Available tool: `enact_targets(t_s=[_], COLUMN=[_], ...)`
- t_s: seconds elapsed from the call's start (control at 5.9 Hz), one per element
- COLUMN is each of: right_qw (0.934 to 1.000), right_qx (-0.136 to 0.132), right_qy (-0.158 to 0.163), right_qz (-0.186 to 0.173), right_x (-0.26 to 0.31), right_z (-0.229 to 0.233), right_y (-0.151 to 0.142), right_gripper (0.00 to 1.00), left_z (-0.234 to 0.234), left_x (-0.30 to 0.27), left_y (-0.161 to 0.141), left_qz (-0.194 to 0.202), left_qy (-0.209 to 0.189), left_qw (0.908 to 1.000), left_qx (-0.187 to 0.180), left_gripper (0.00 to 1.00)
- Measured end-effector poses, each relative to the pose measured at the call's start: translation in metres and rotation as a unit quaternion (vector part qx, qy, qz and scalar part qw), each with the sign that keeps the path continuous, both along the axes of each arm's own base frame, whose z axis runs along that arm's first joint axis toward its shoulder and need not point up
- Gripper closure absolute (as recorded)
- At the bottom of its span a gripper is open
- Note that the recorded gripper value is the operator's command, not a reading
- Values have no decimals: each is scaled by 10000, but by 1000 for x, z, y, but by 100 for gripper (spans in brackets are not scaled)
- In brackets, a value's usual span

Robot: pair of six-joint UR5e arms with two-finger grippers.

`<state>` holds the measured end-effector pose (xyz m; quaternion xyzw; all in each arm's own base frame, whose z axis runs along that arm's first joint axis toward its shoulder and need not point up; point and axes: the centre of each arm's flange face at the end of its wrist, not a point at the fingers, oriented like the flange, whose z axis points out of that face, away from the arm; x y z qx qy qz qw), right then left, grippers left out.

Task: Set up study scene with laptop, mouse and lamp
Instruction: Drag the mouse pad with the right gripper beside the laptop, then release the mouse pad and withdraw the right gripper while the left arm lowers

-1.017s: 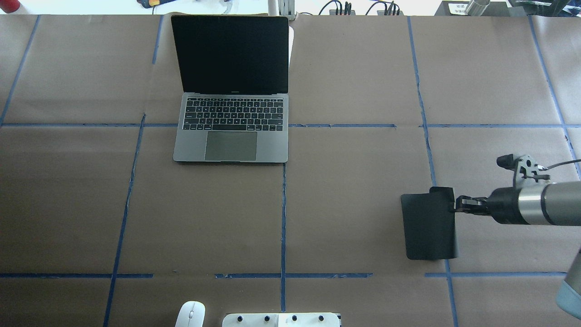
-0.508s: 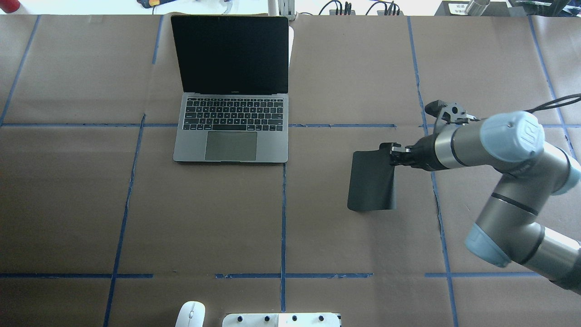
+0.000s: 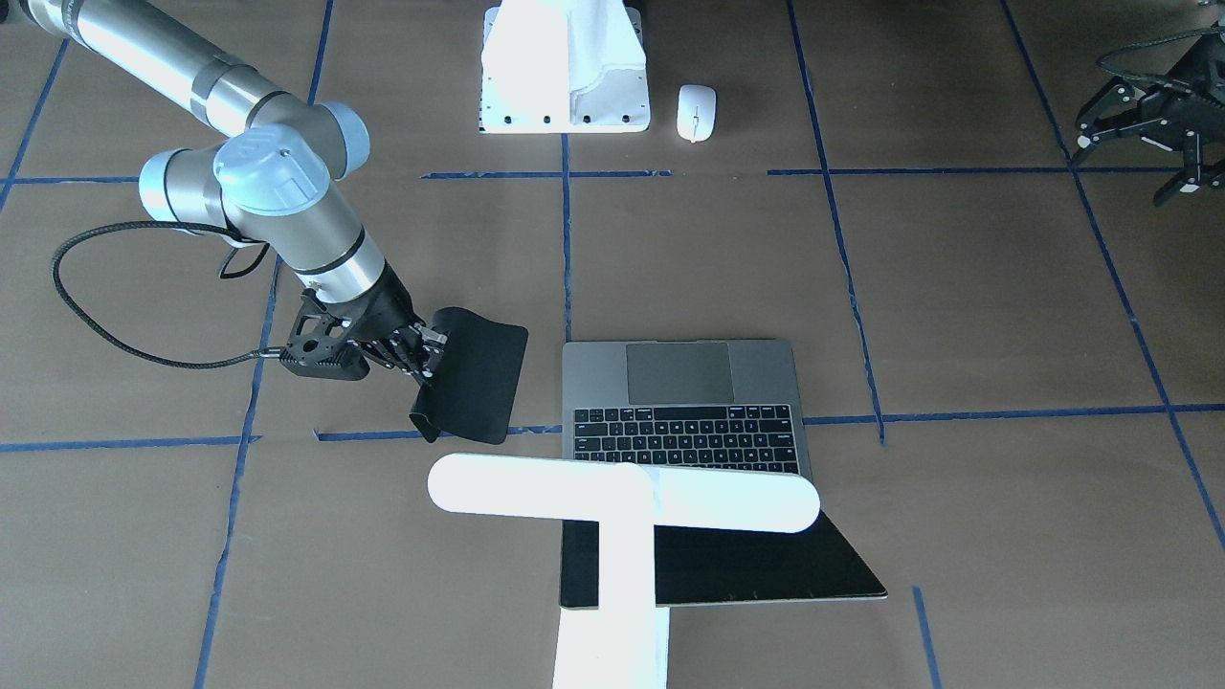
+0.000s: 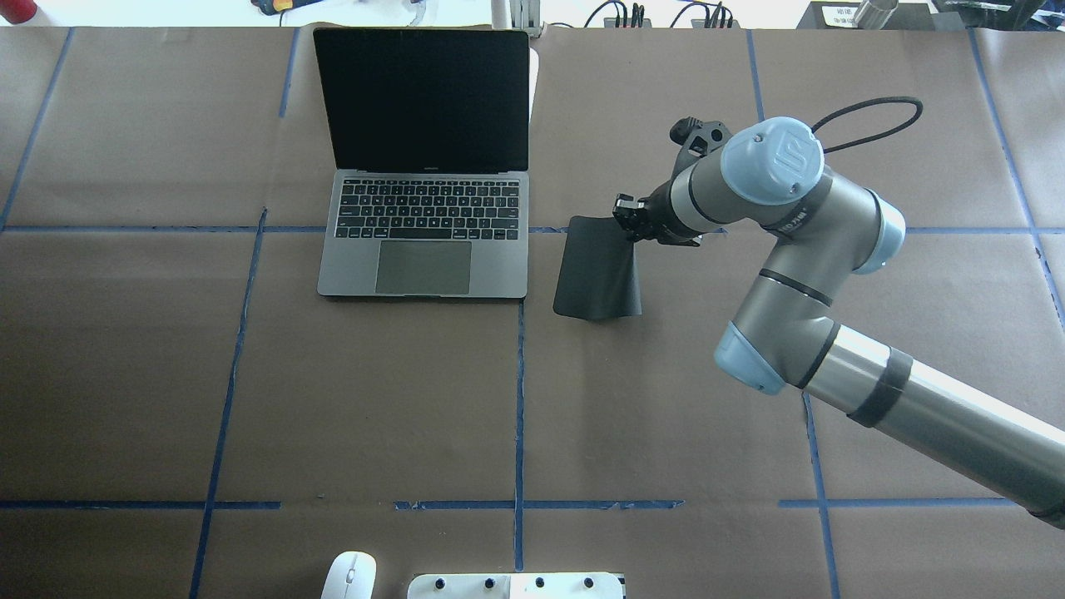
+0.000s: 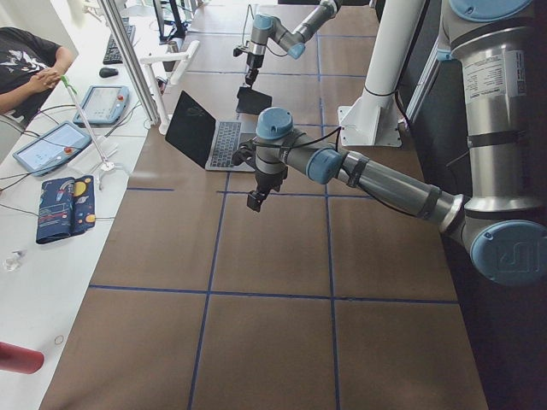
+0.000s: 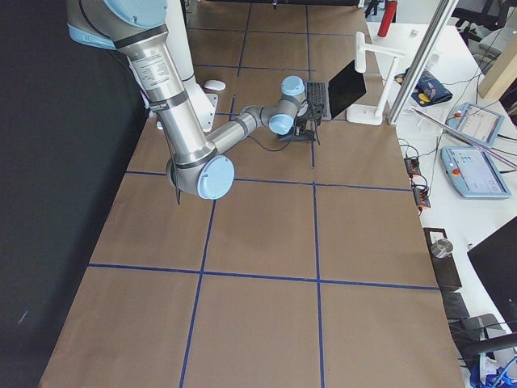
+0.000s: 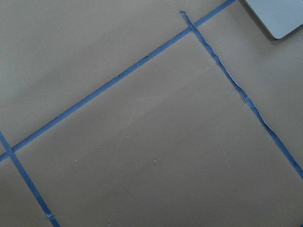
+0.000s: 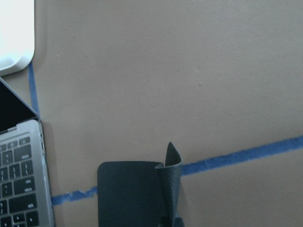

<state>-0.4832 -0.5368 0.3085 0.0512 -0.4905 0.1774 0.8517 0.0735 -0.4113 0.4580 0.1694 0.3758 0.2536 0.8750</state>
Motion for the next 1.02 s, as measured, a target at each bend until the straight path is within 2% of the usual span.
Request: enact_targets(t_s=[0.17,0.34,0.51,1.02], right_qw=[10000,9999,9999,9999], right_qx=[-59,-95,-98,-82], right_qy=[31,54,62,61], right_qz=[65,98,101,-100], right_x=[-16,-27,-32,-26], right_z=[-14,-23,-27,-25], right_y=[-23,-37,-41,-41], right_gripper=[100,18,0,0], left_z=[1,1,1,-6], left_x=[0,0,0,4], left_y=[0,0,0,-3], left_qz=[0,0,-1,25], left_qy=[-3,-5,-7,14], left_qw=[10000,10000,10000,10000], left_qx=[-9,-13,-14,65], left_gripper=[0,0,0,0])
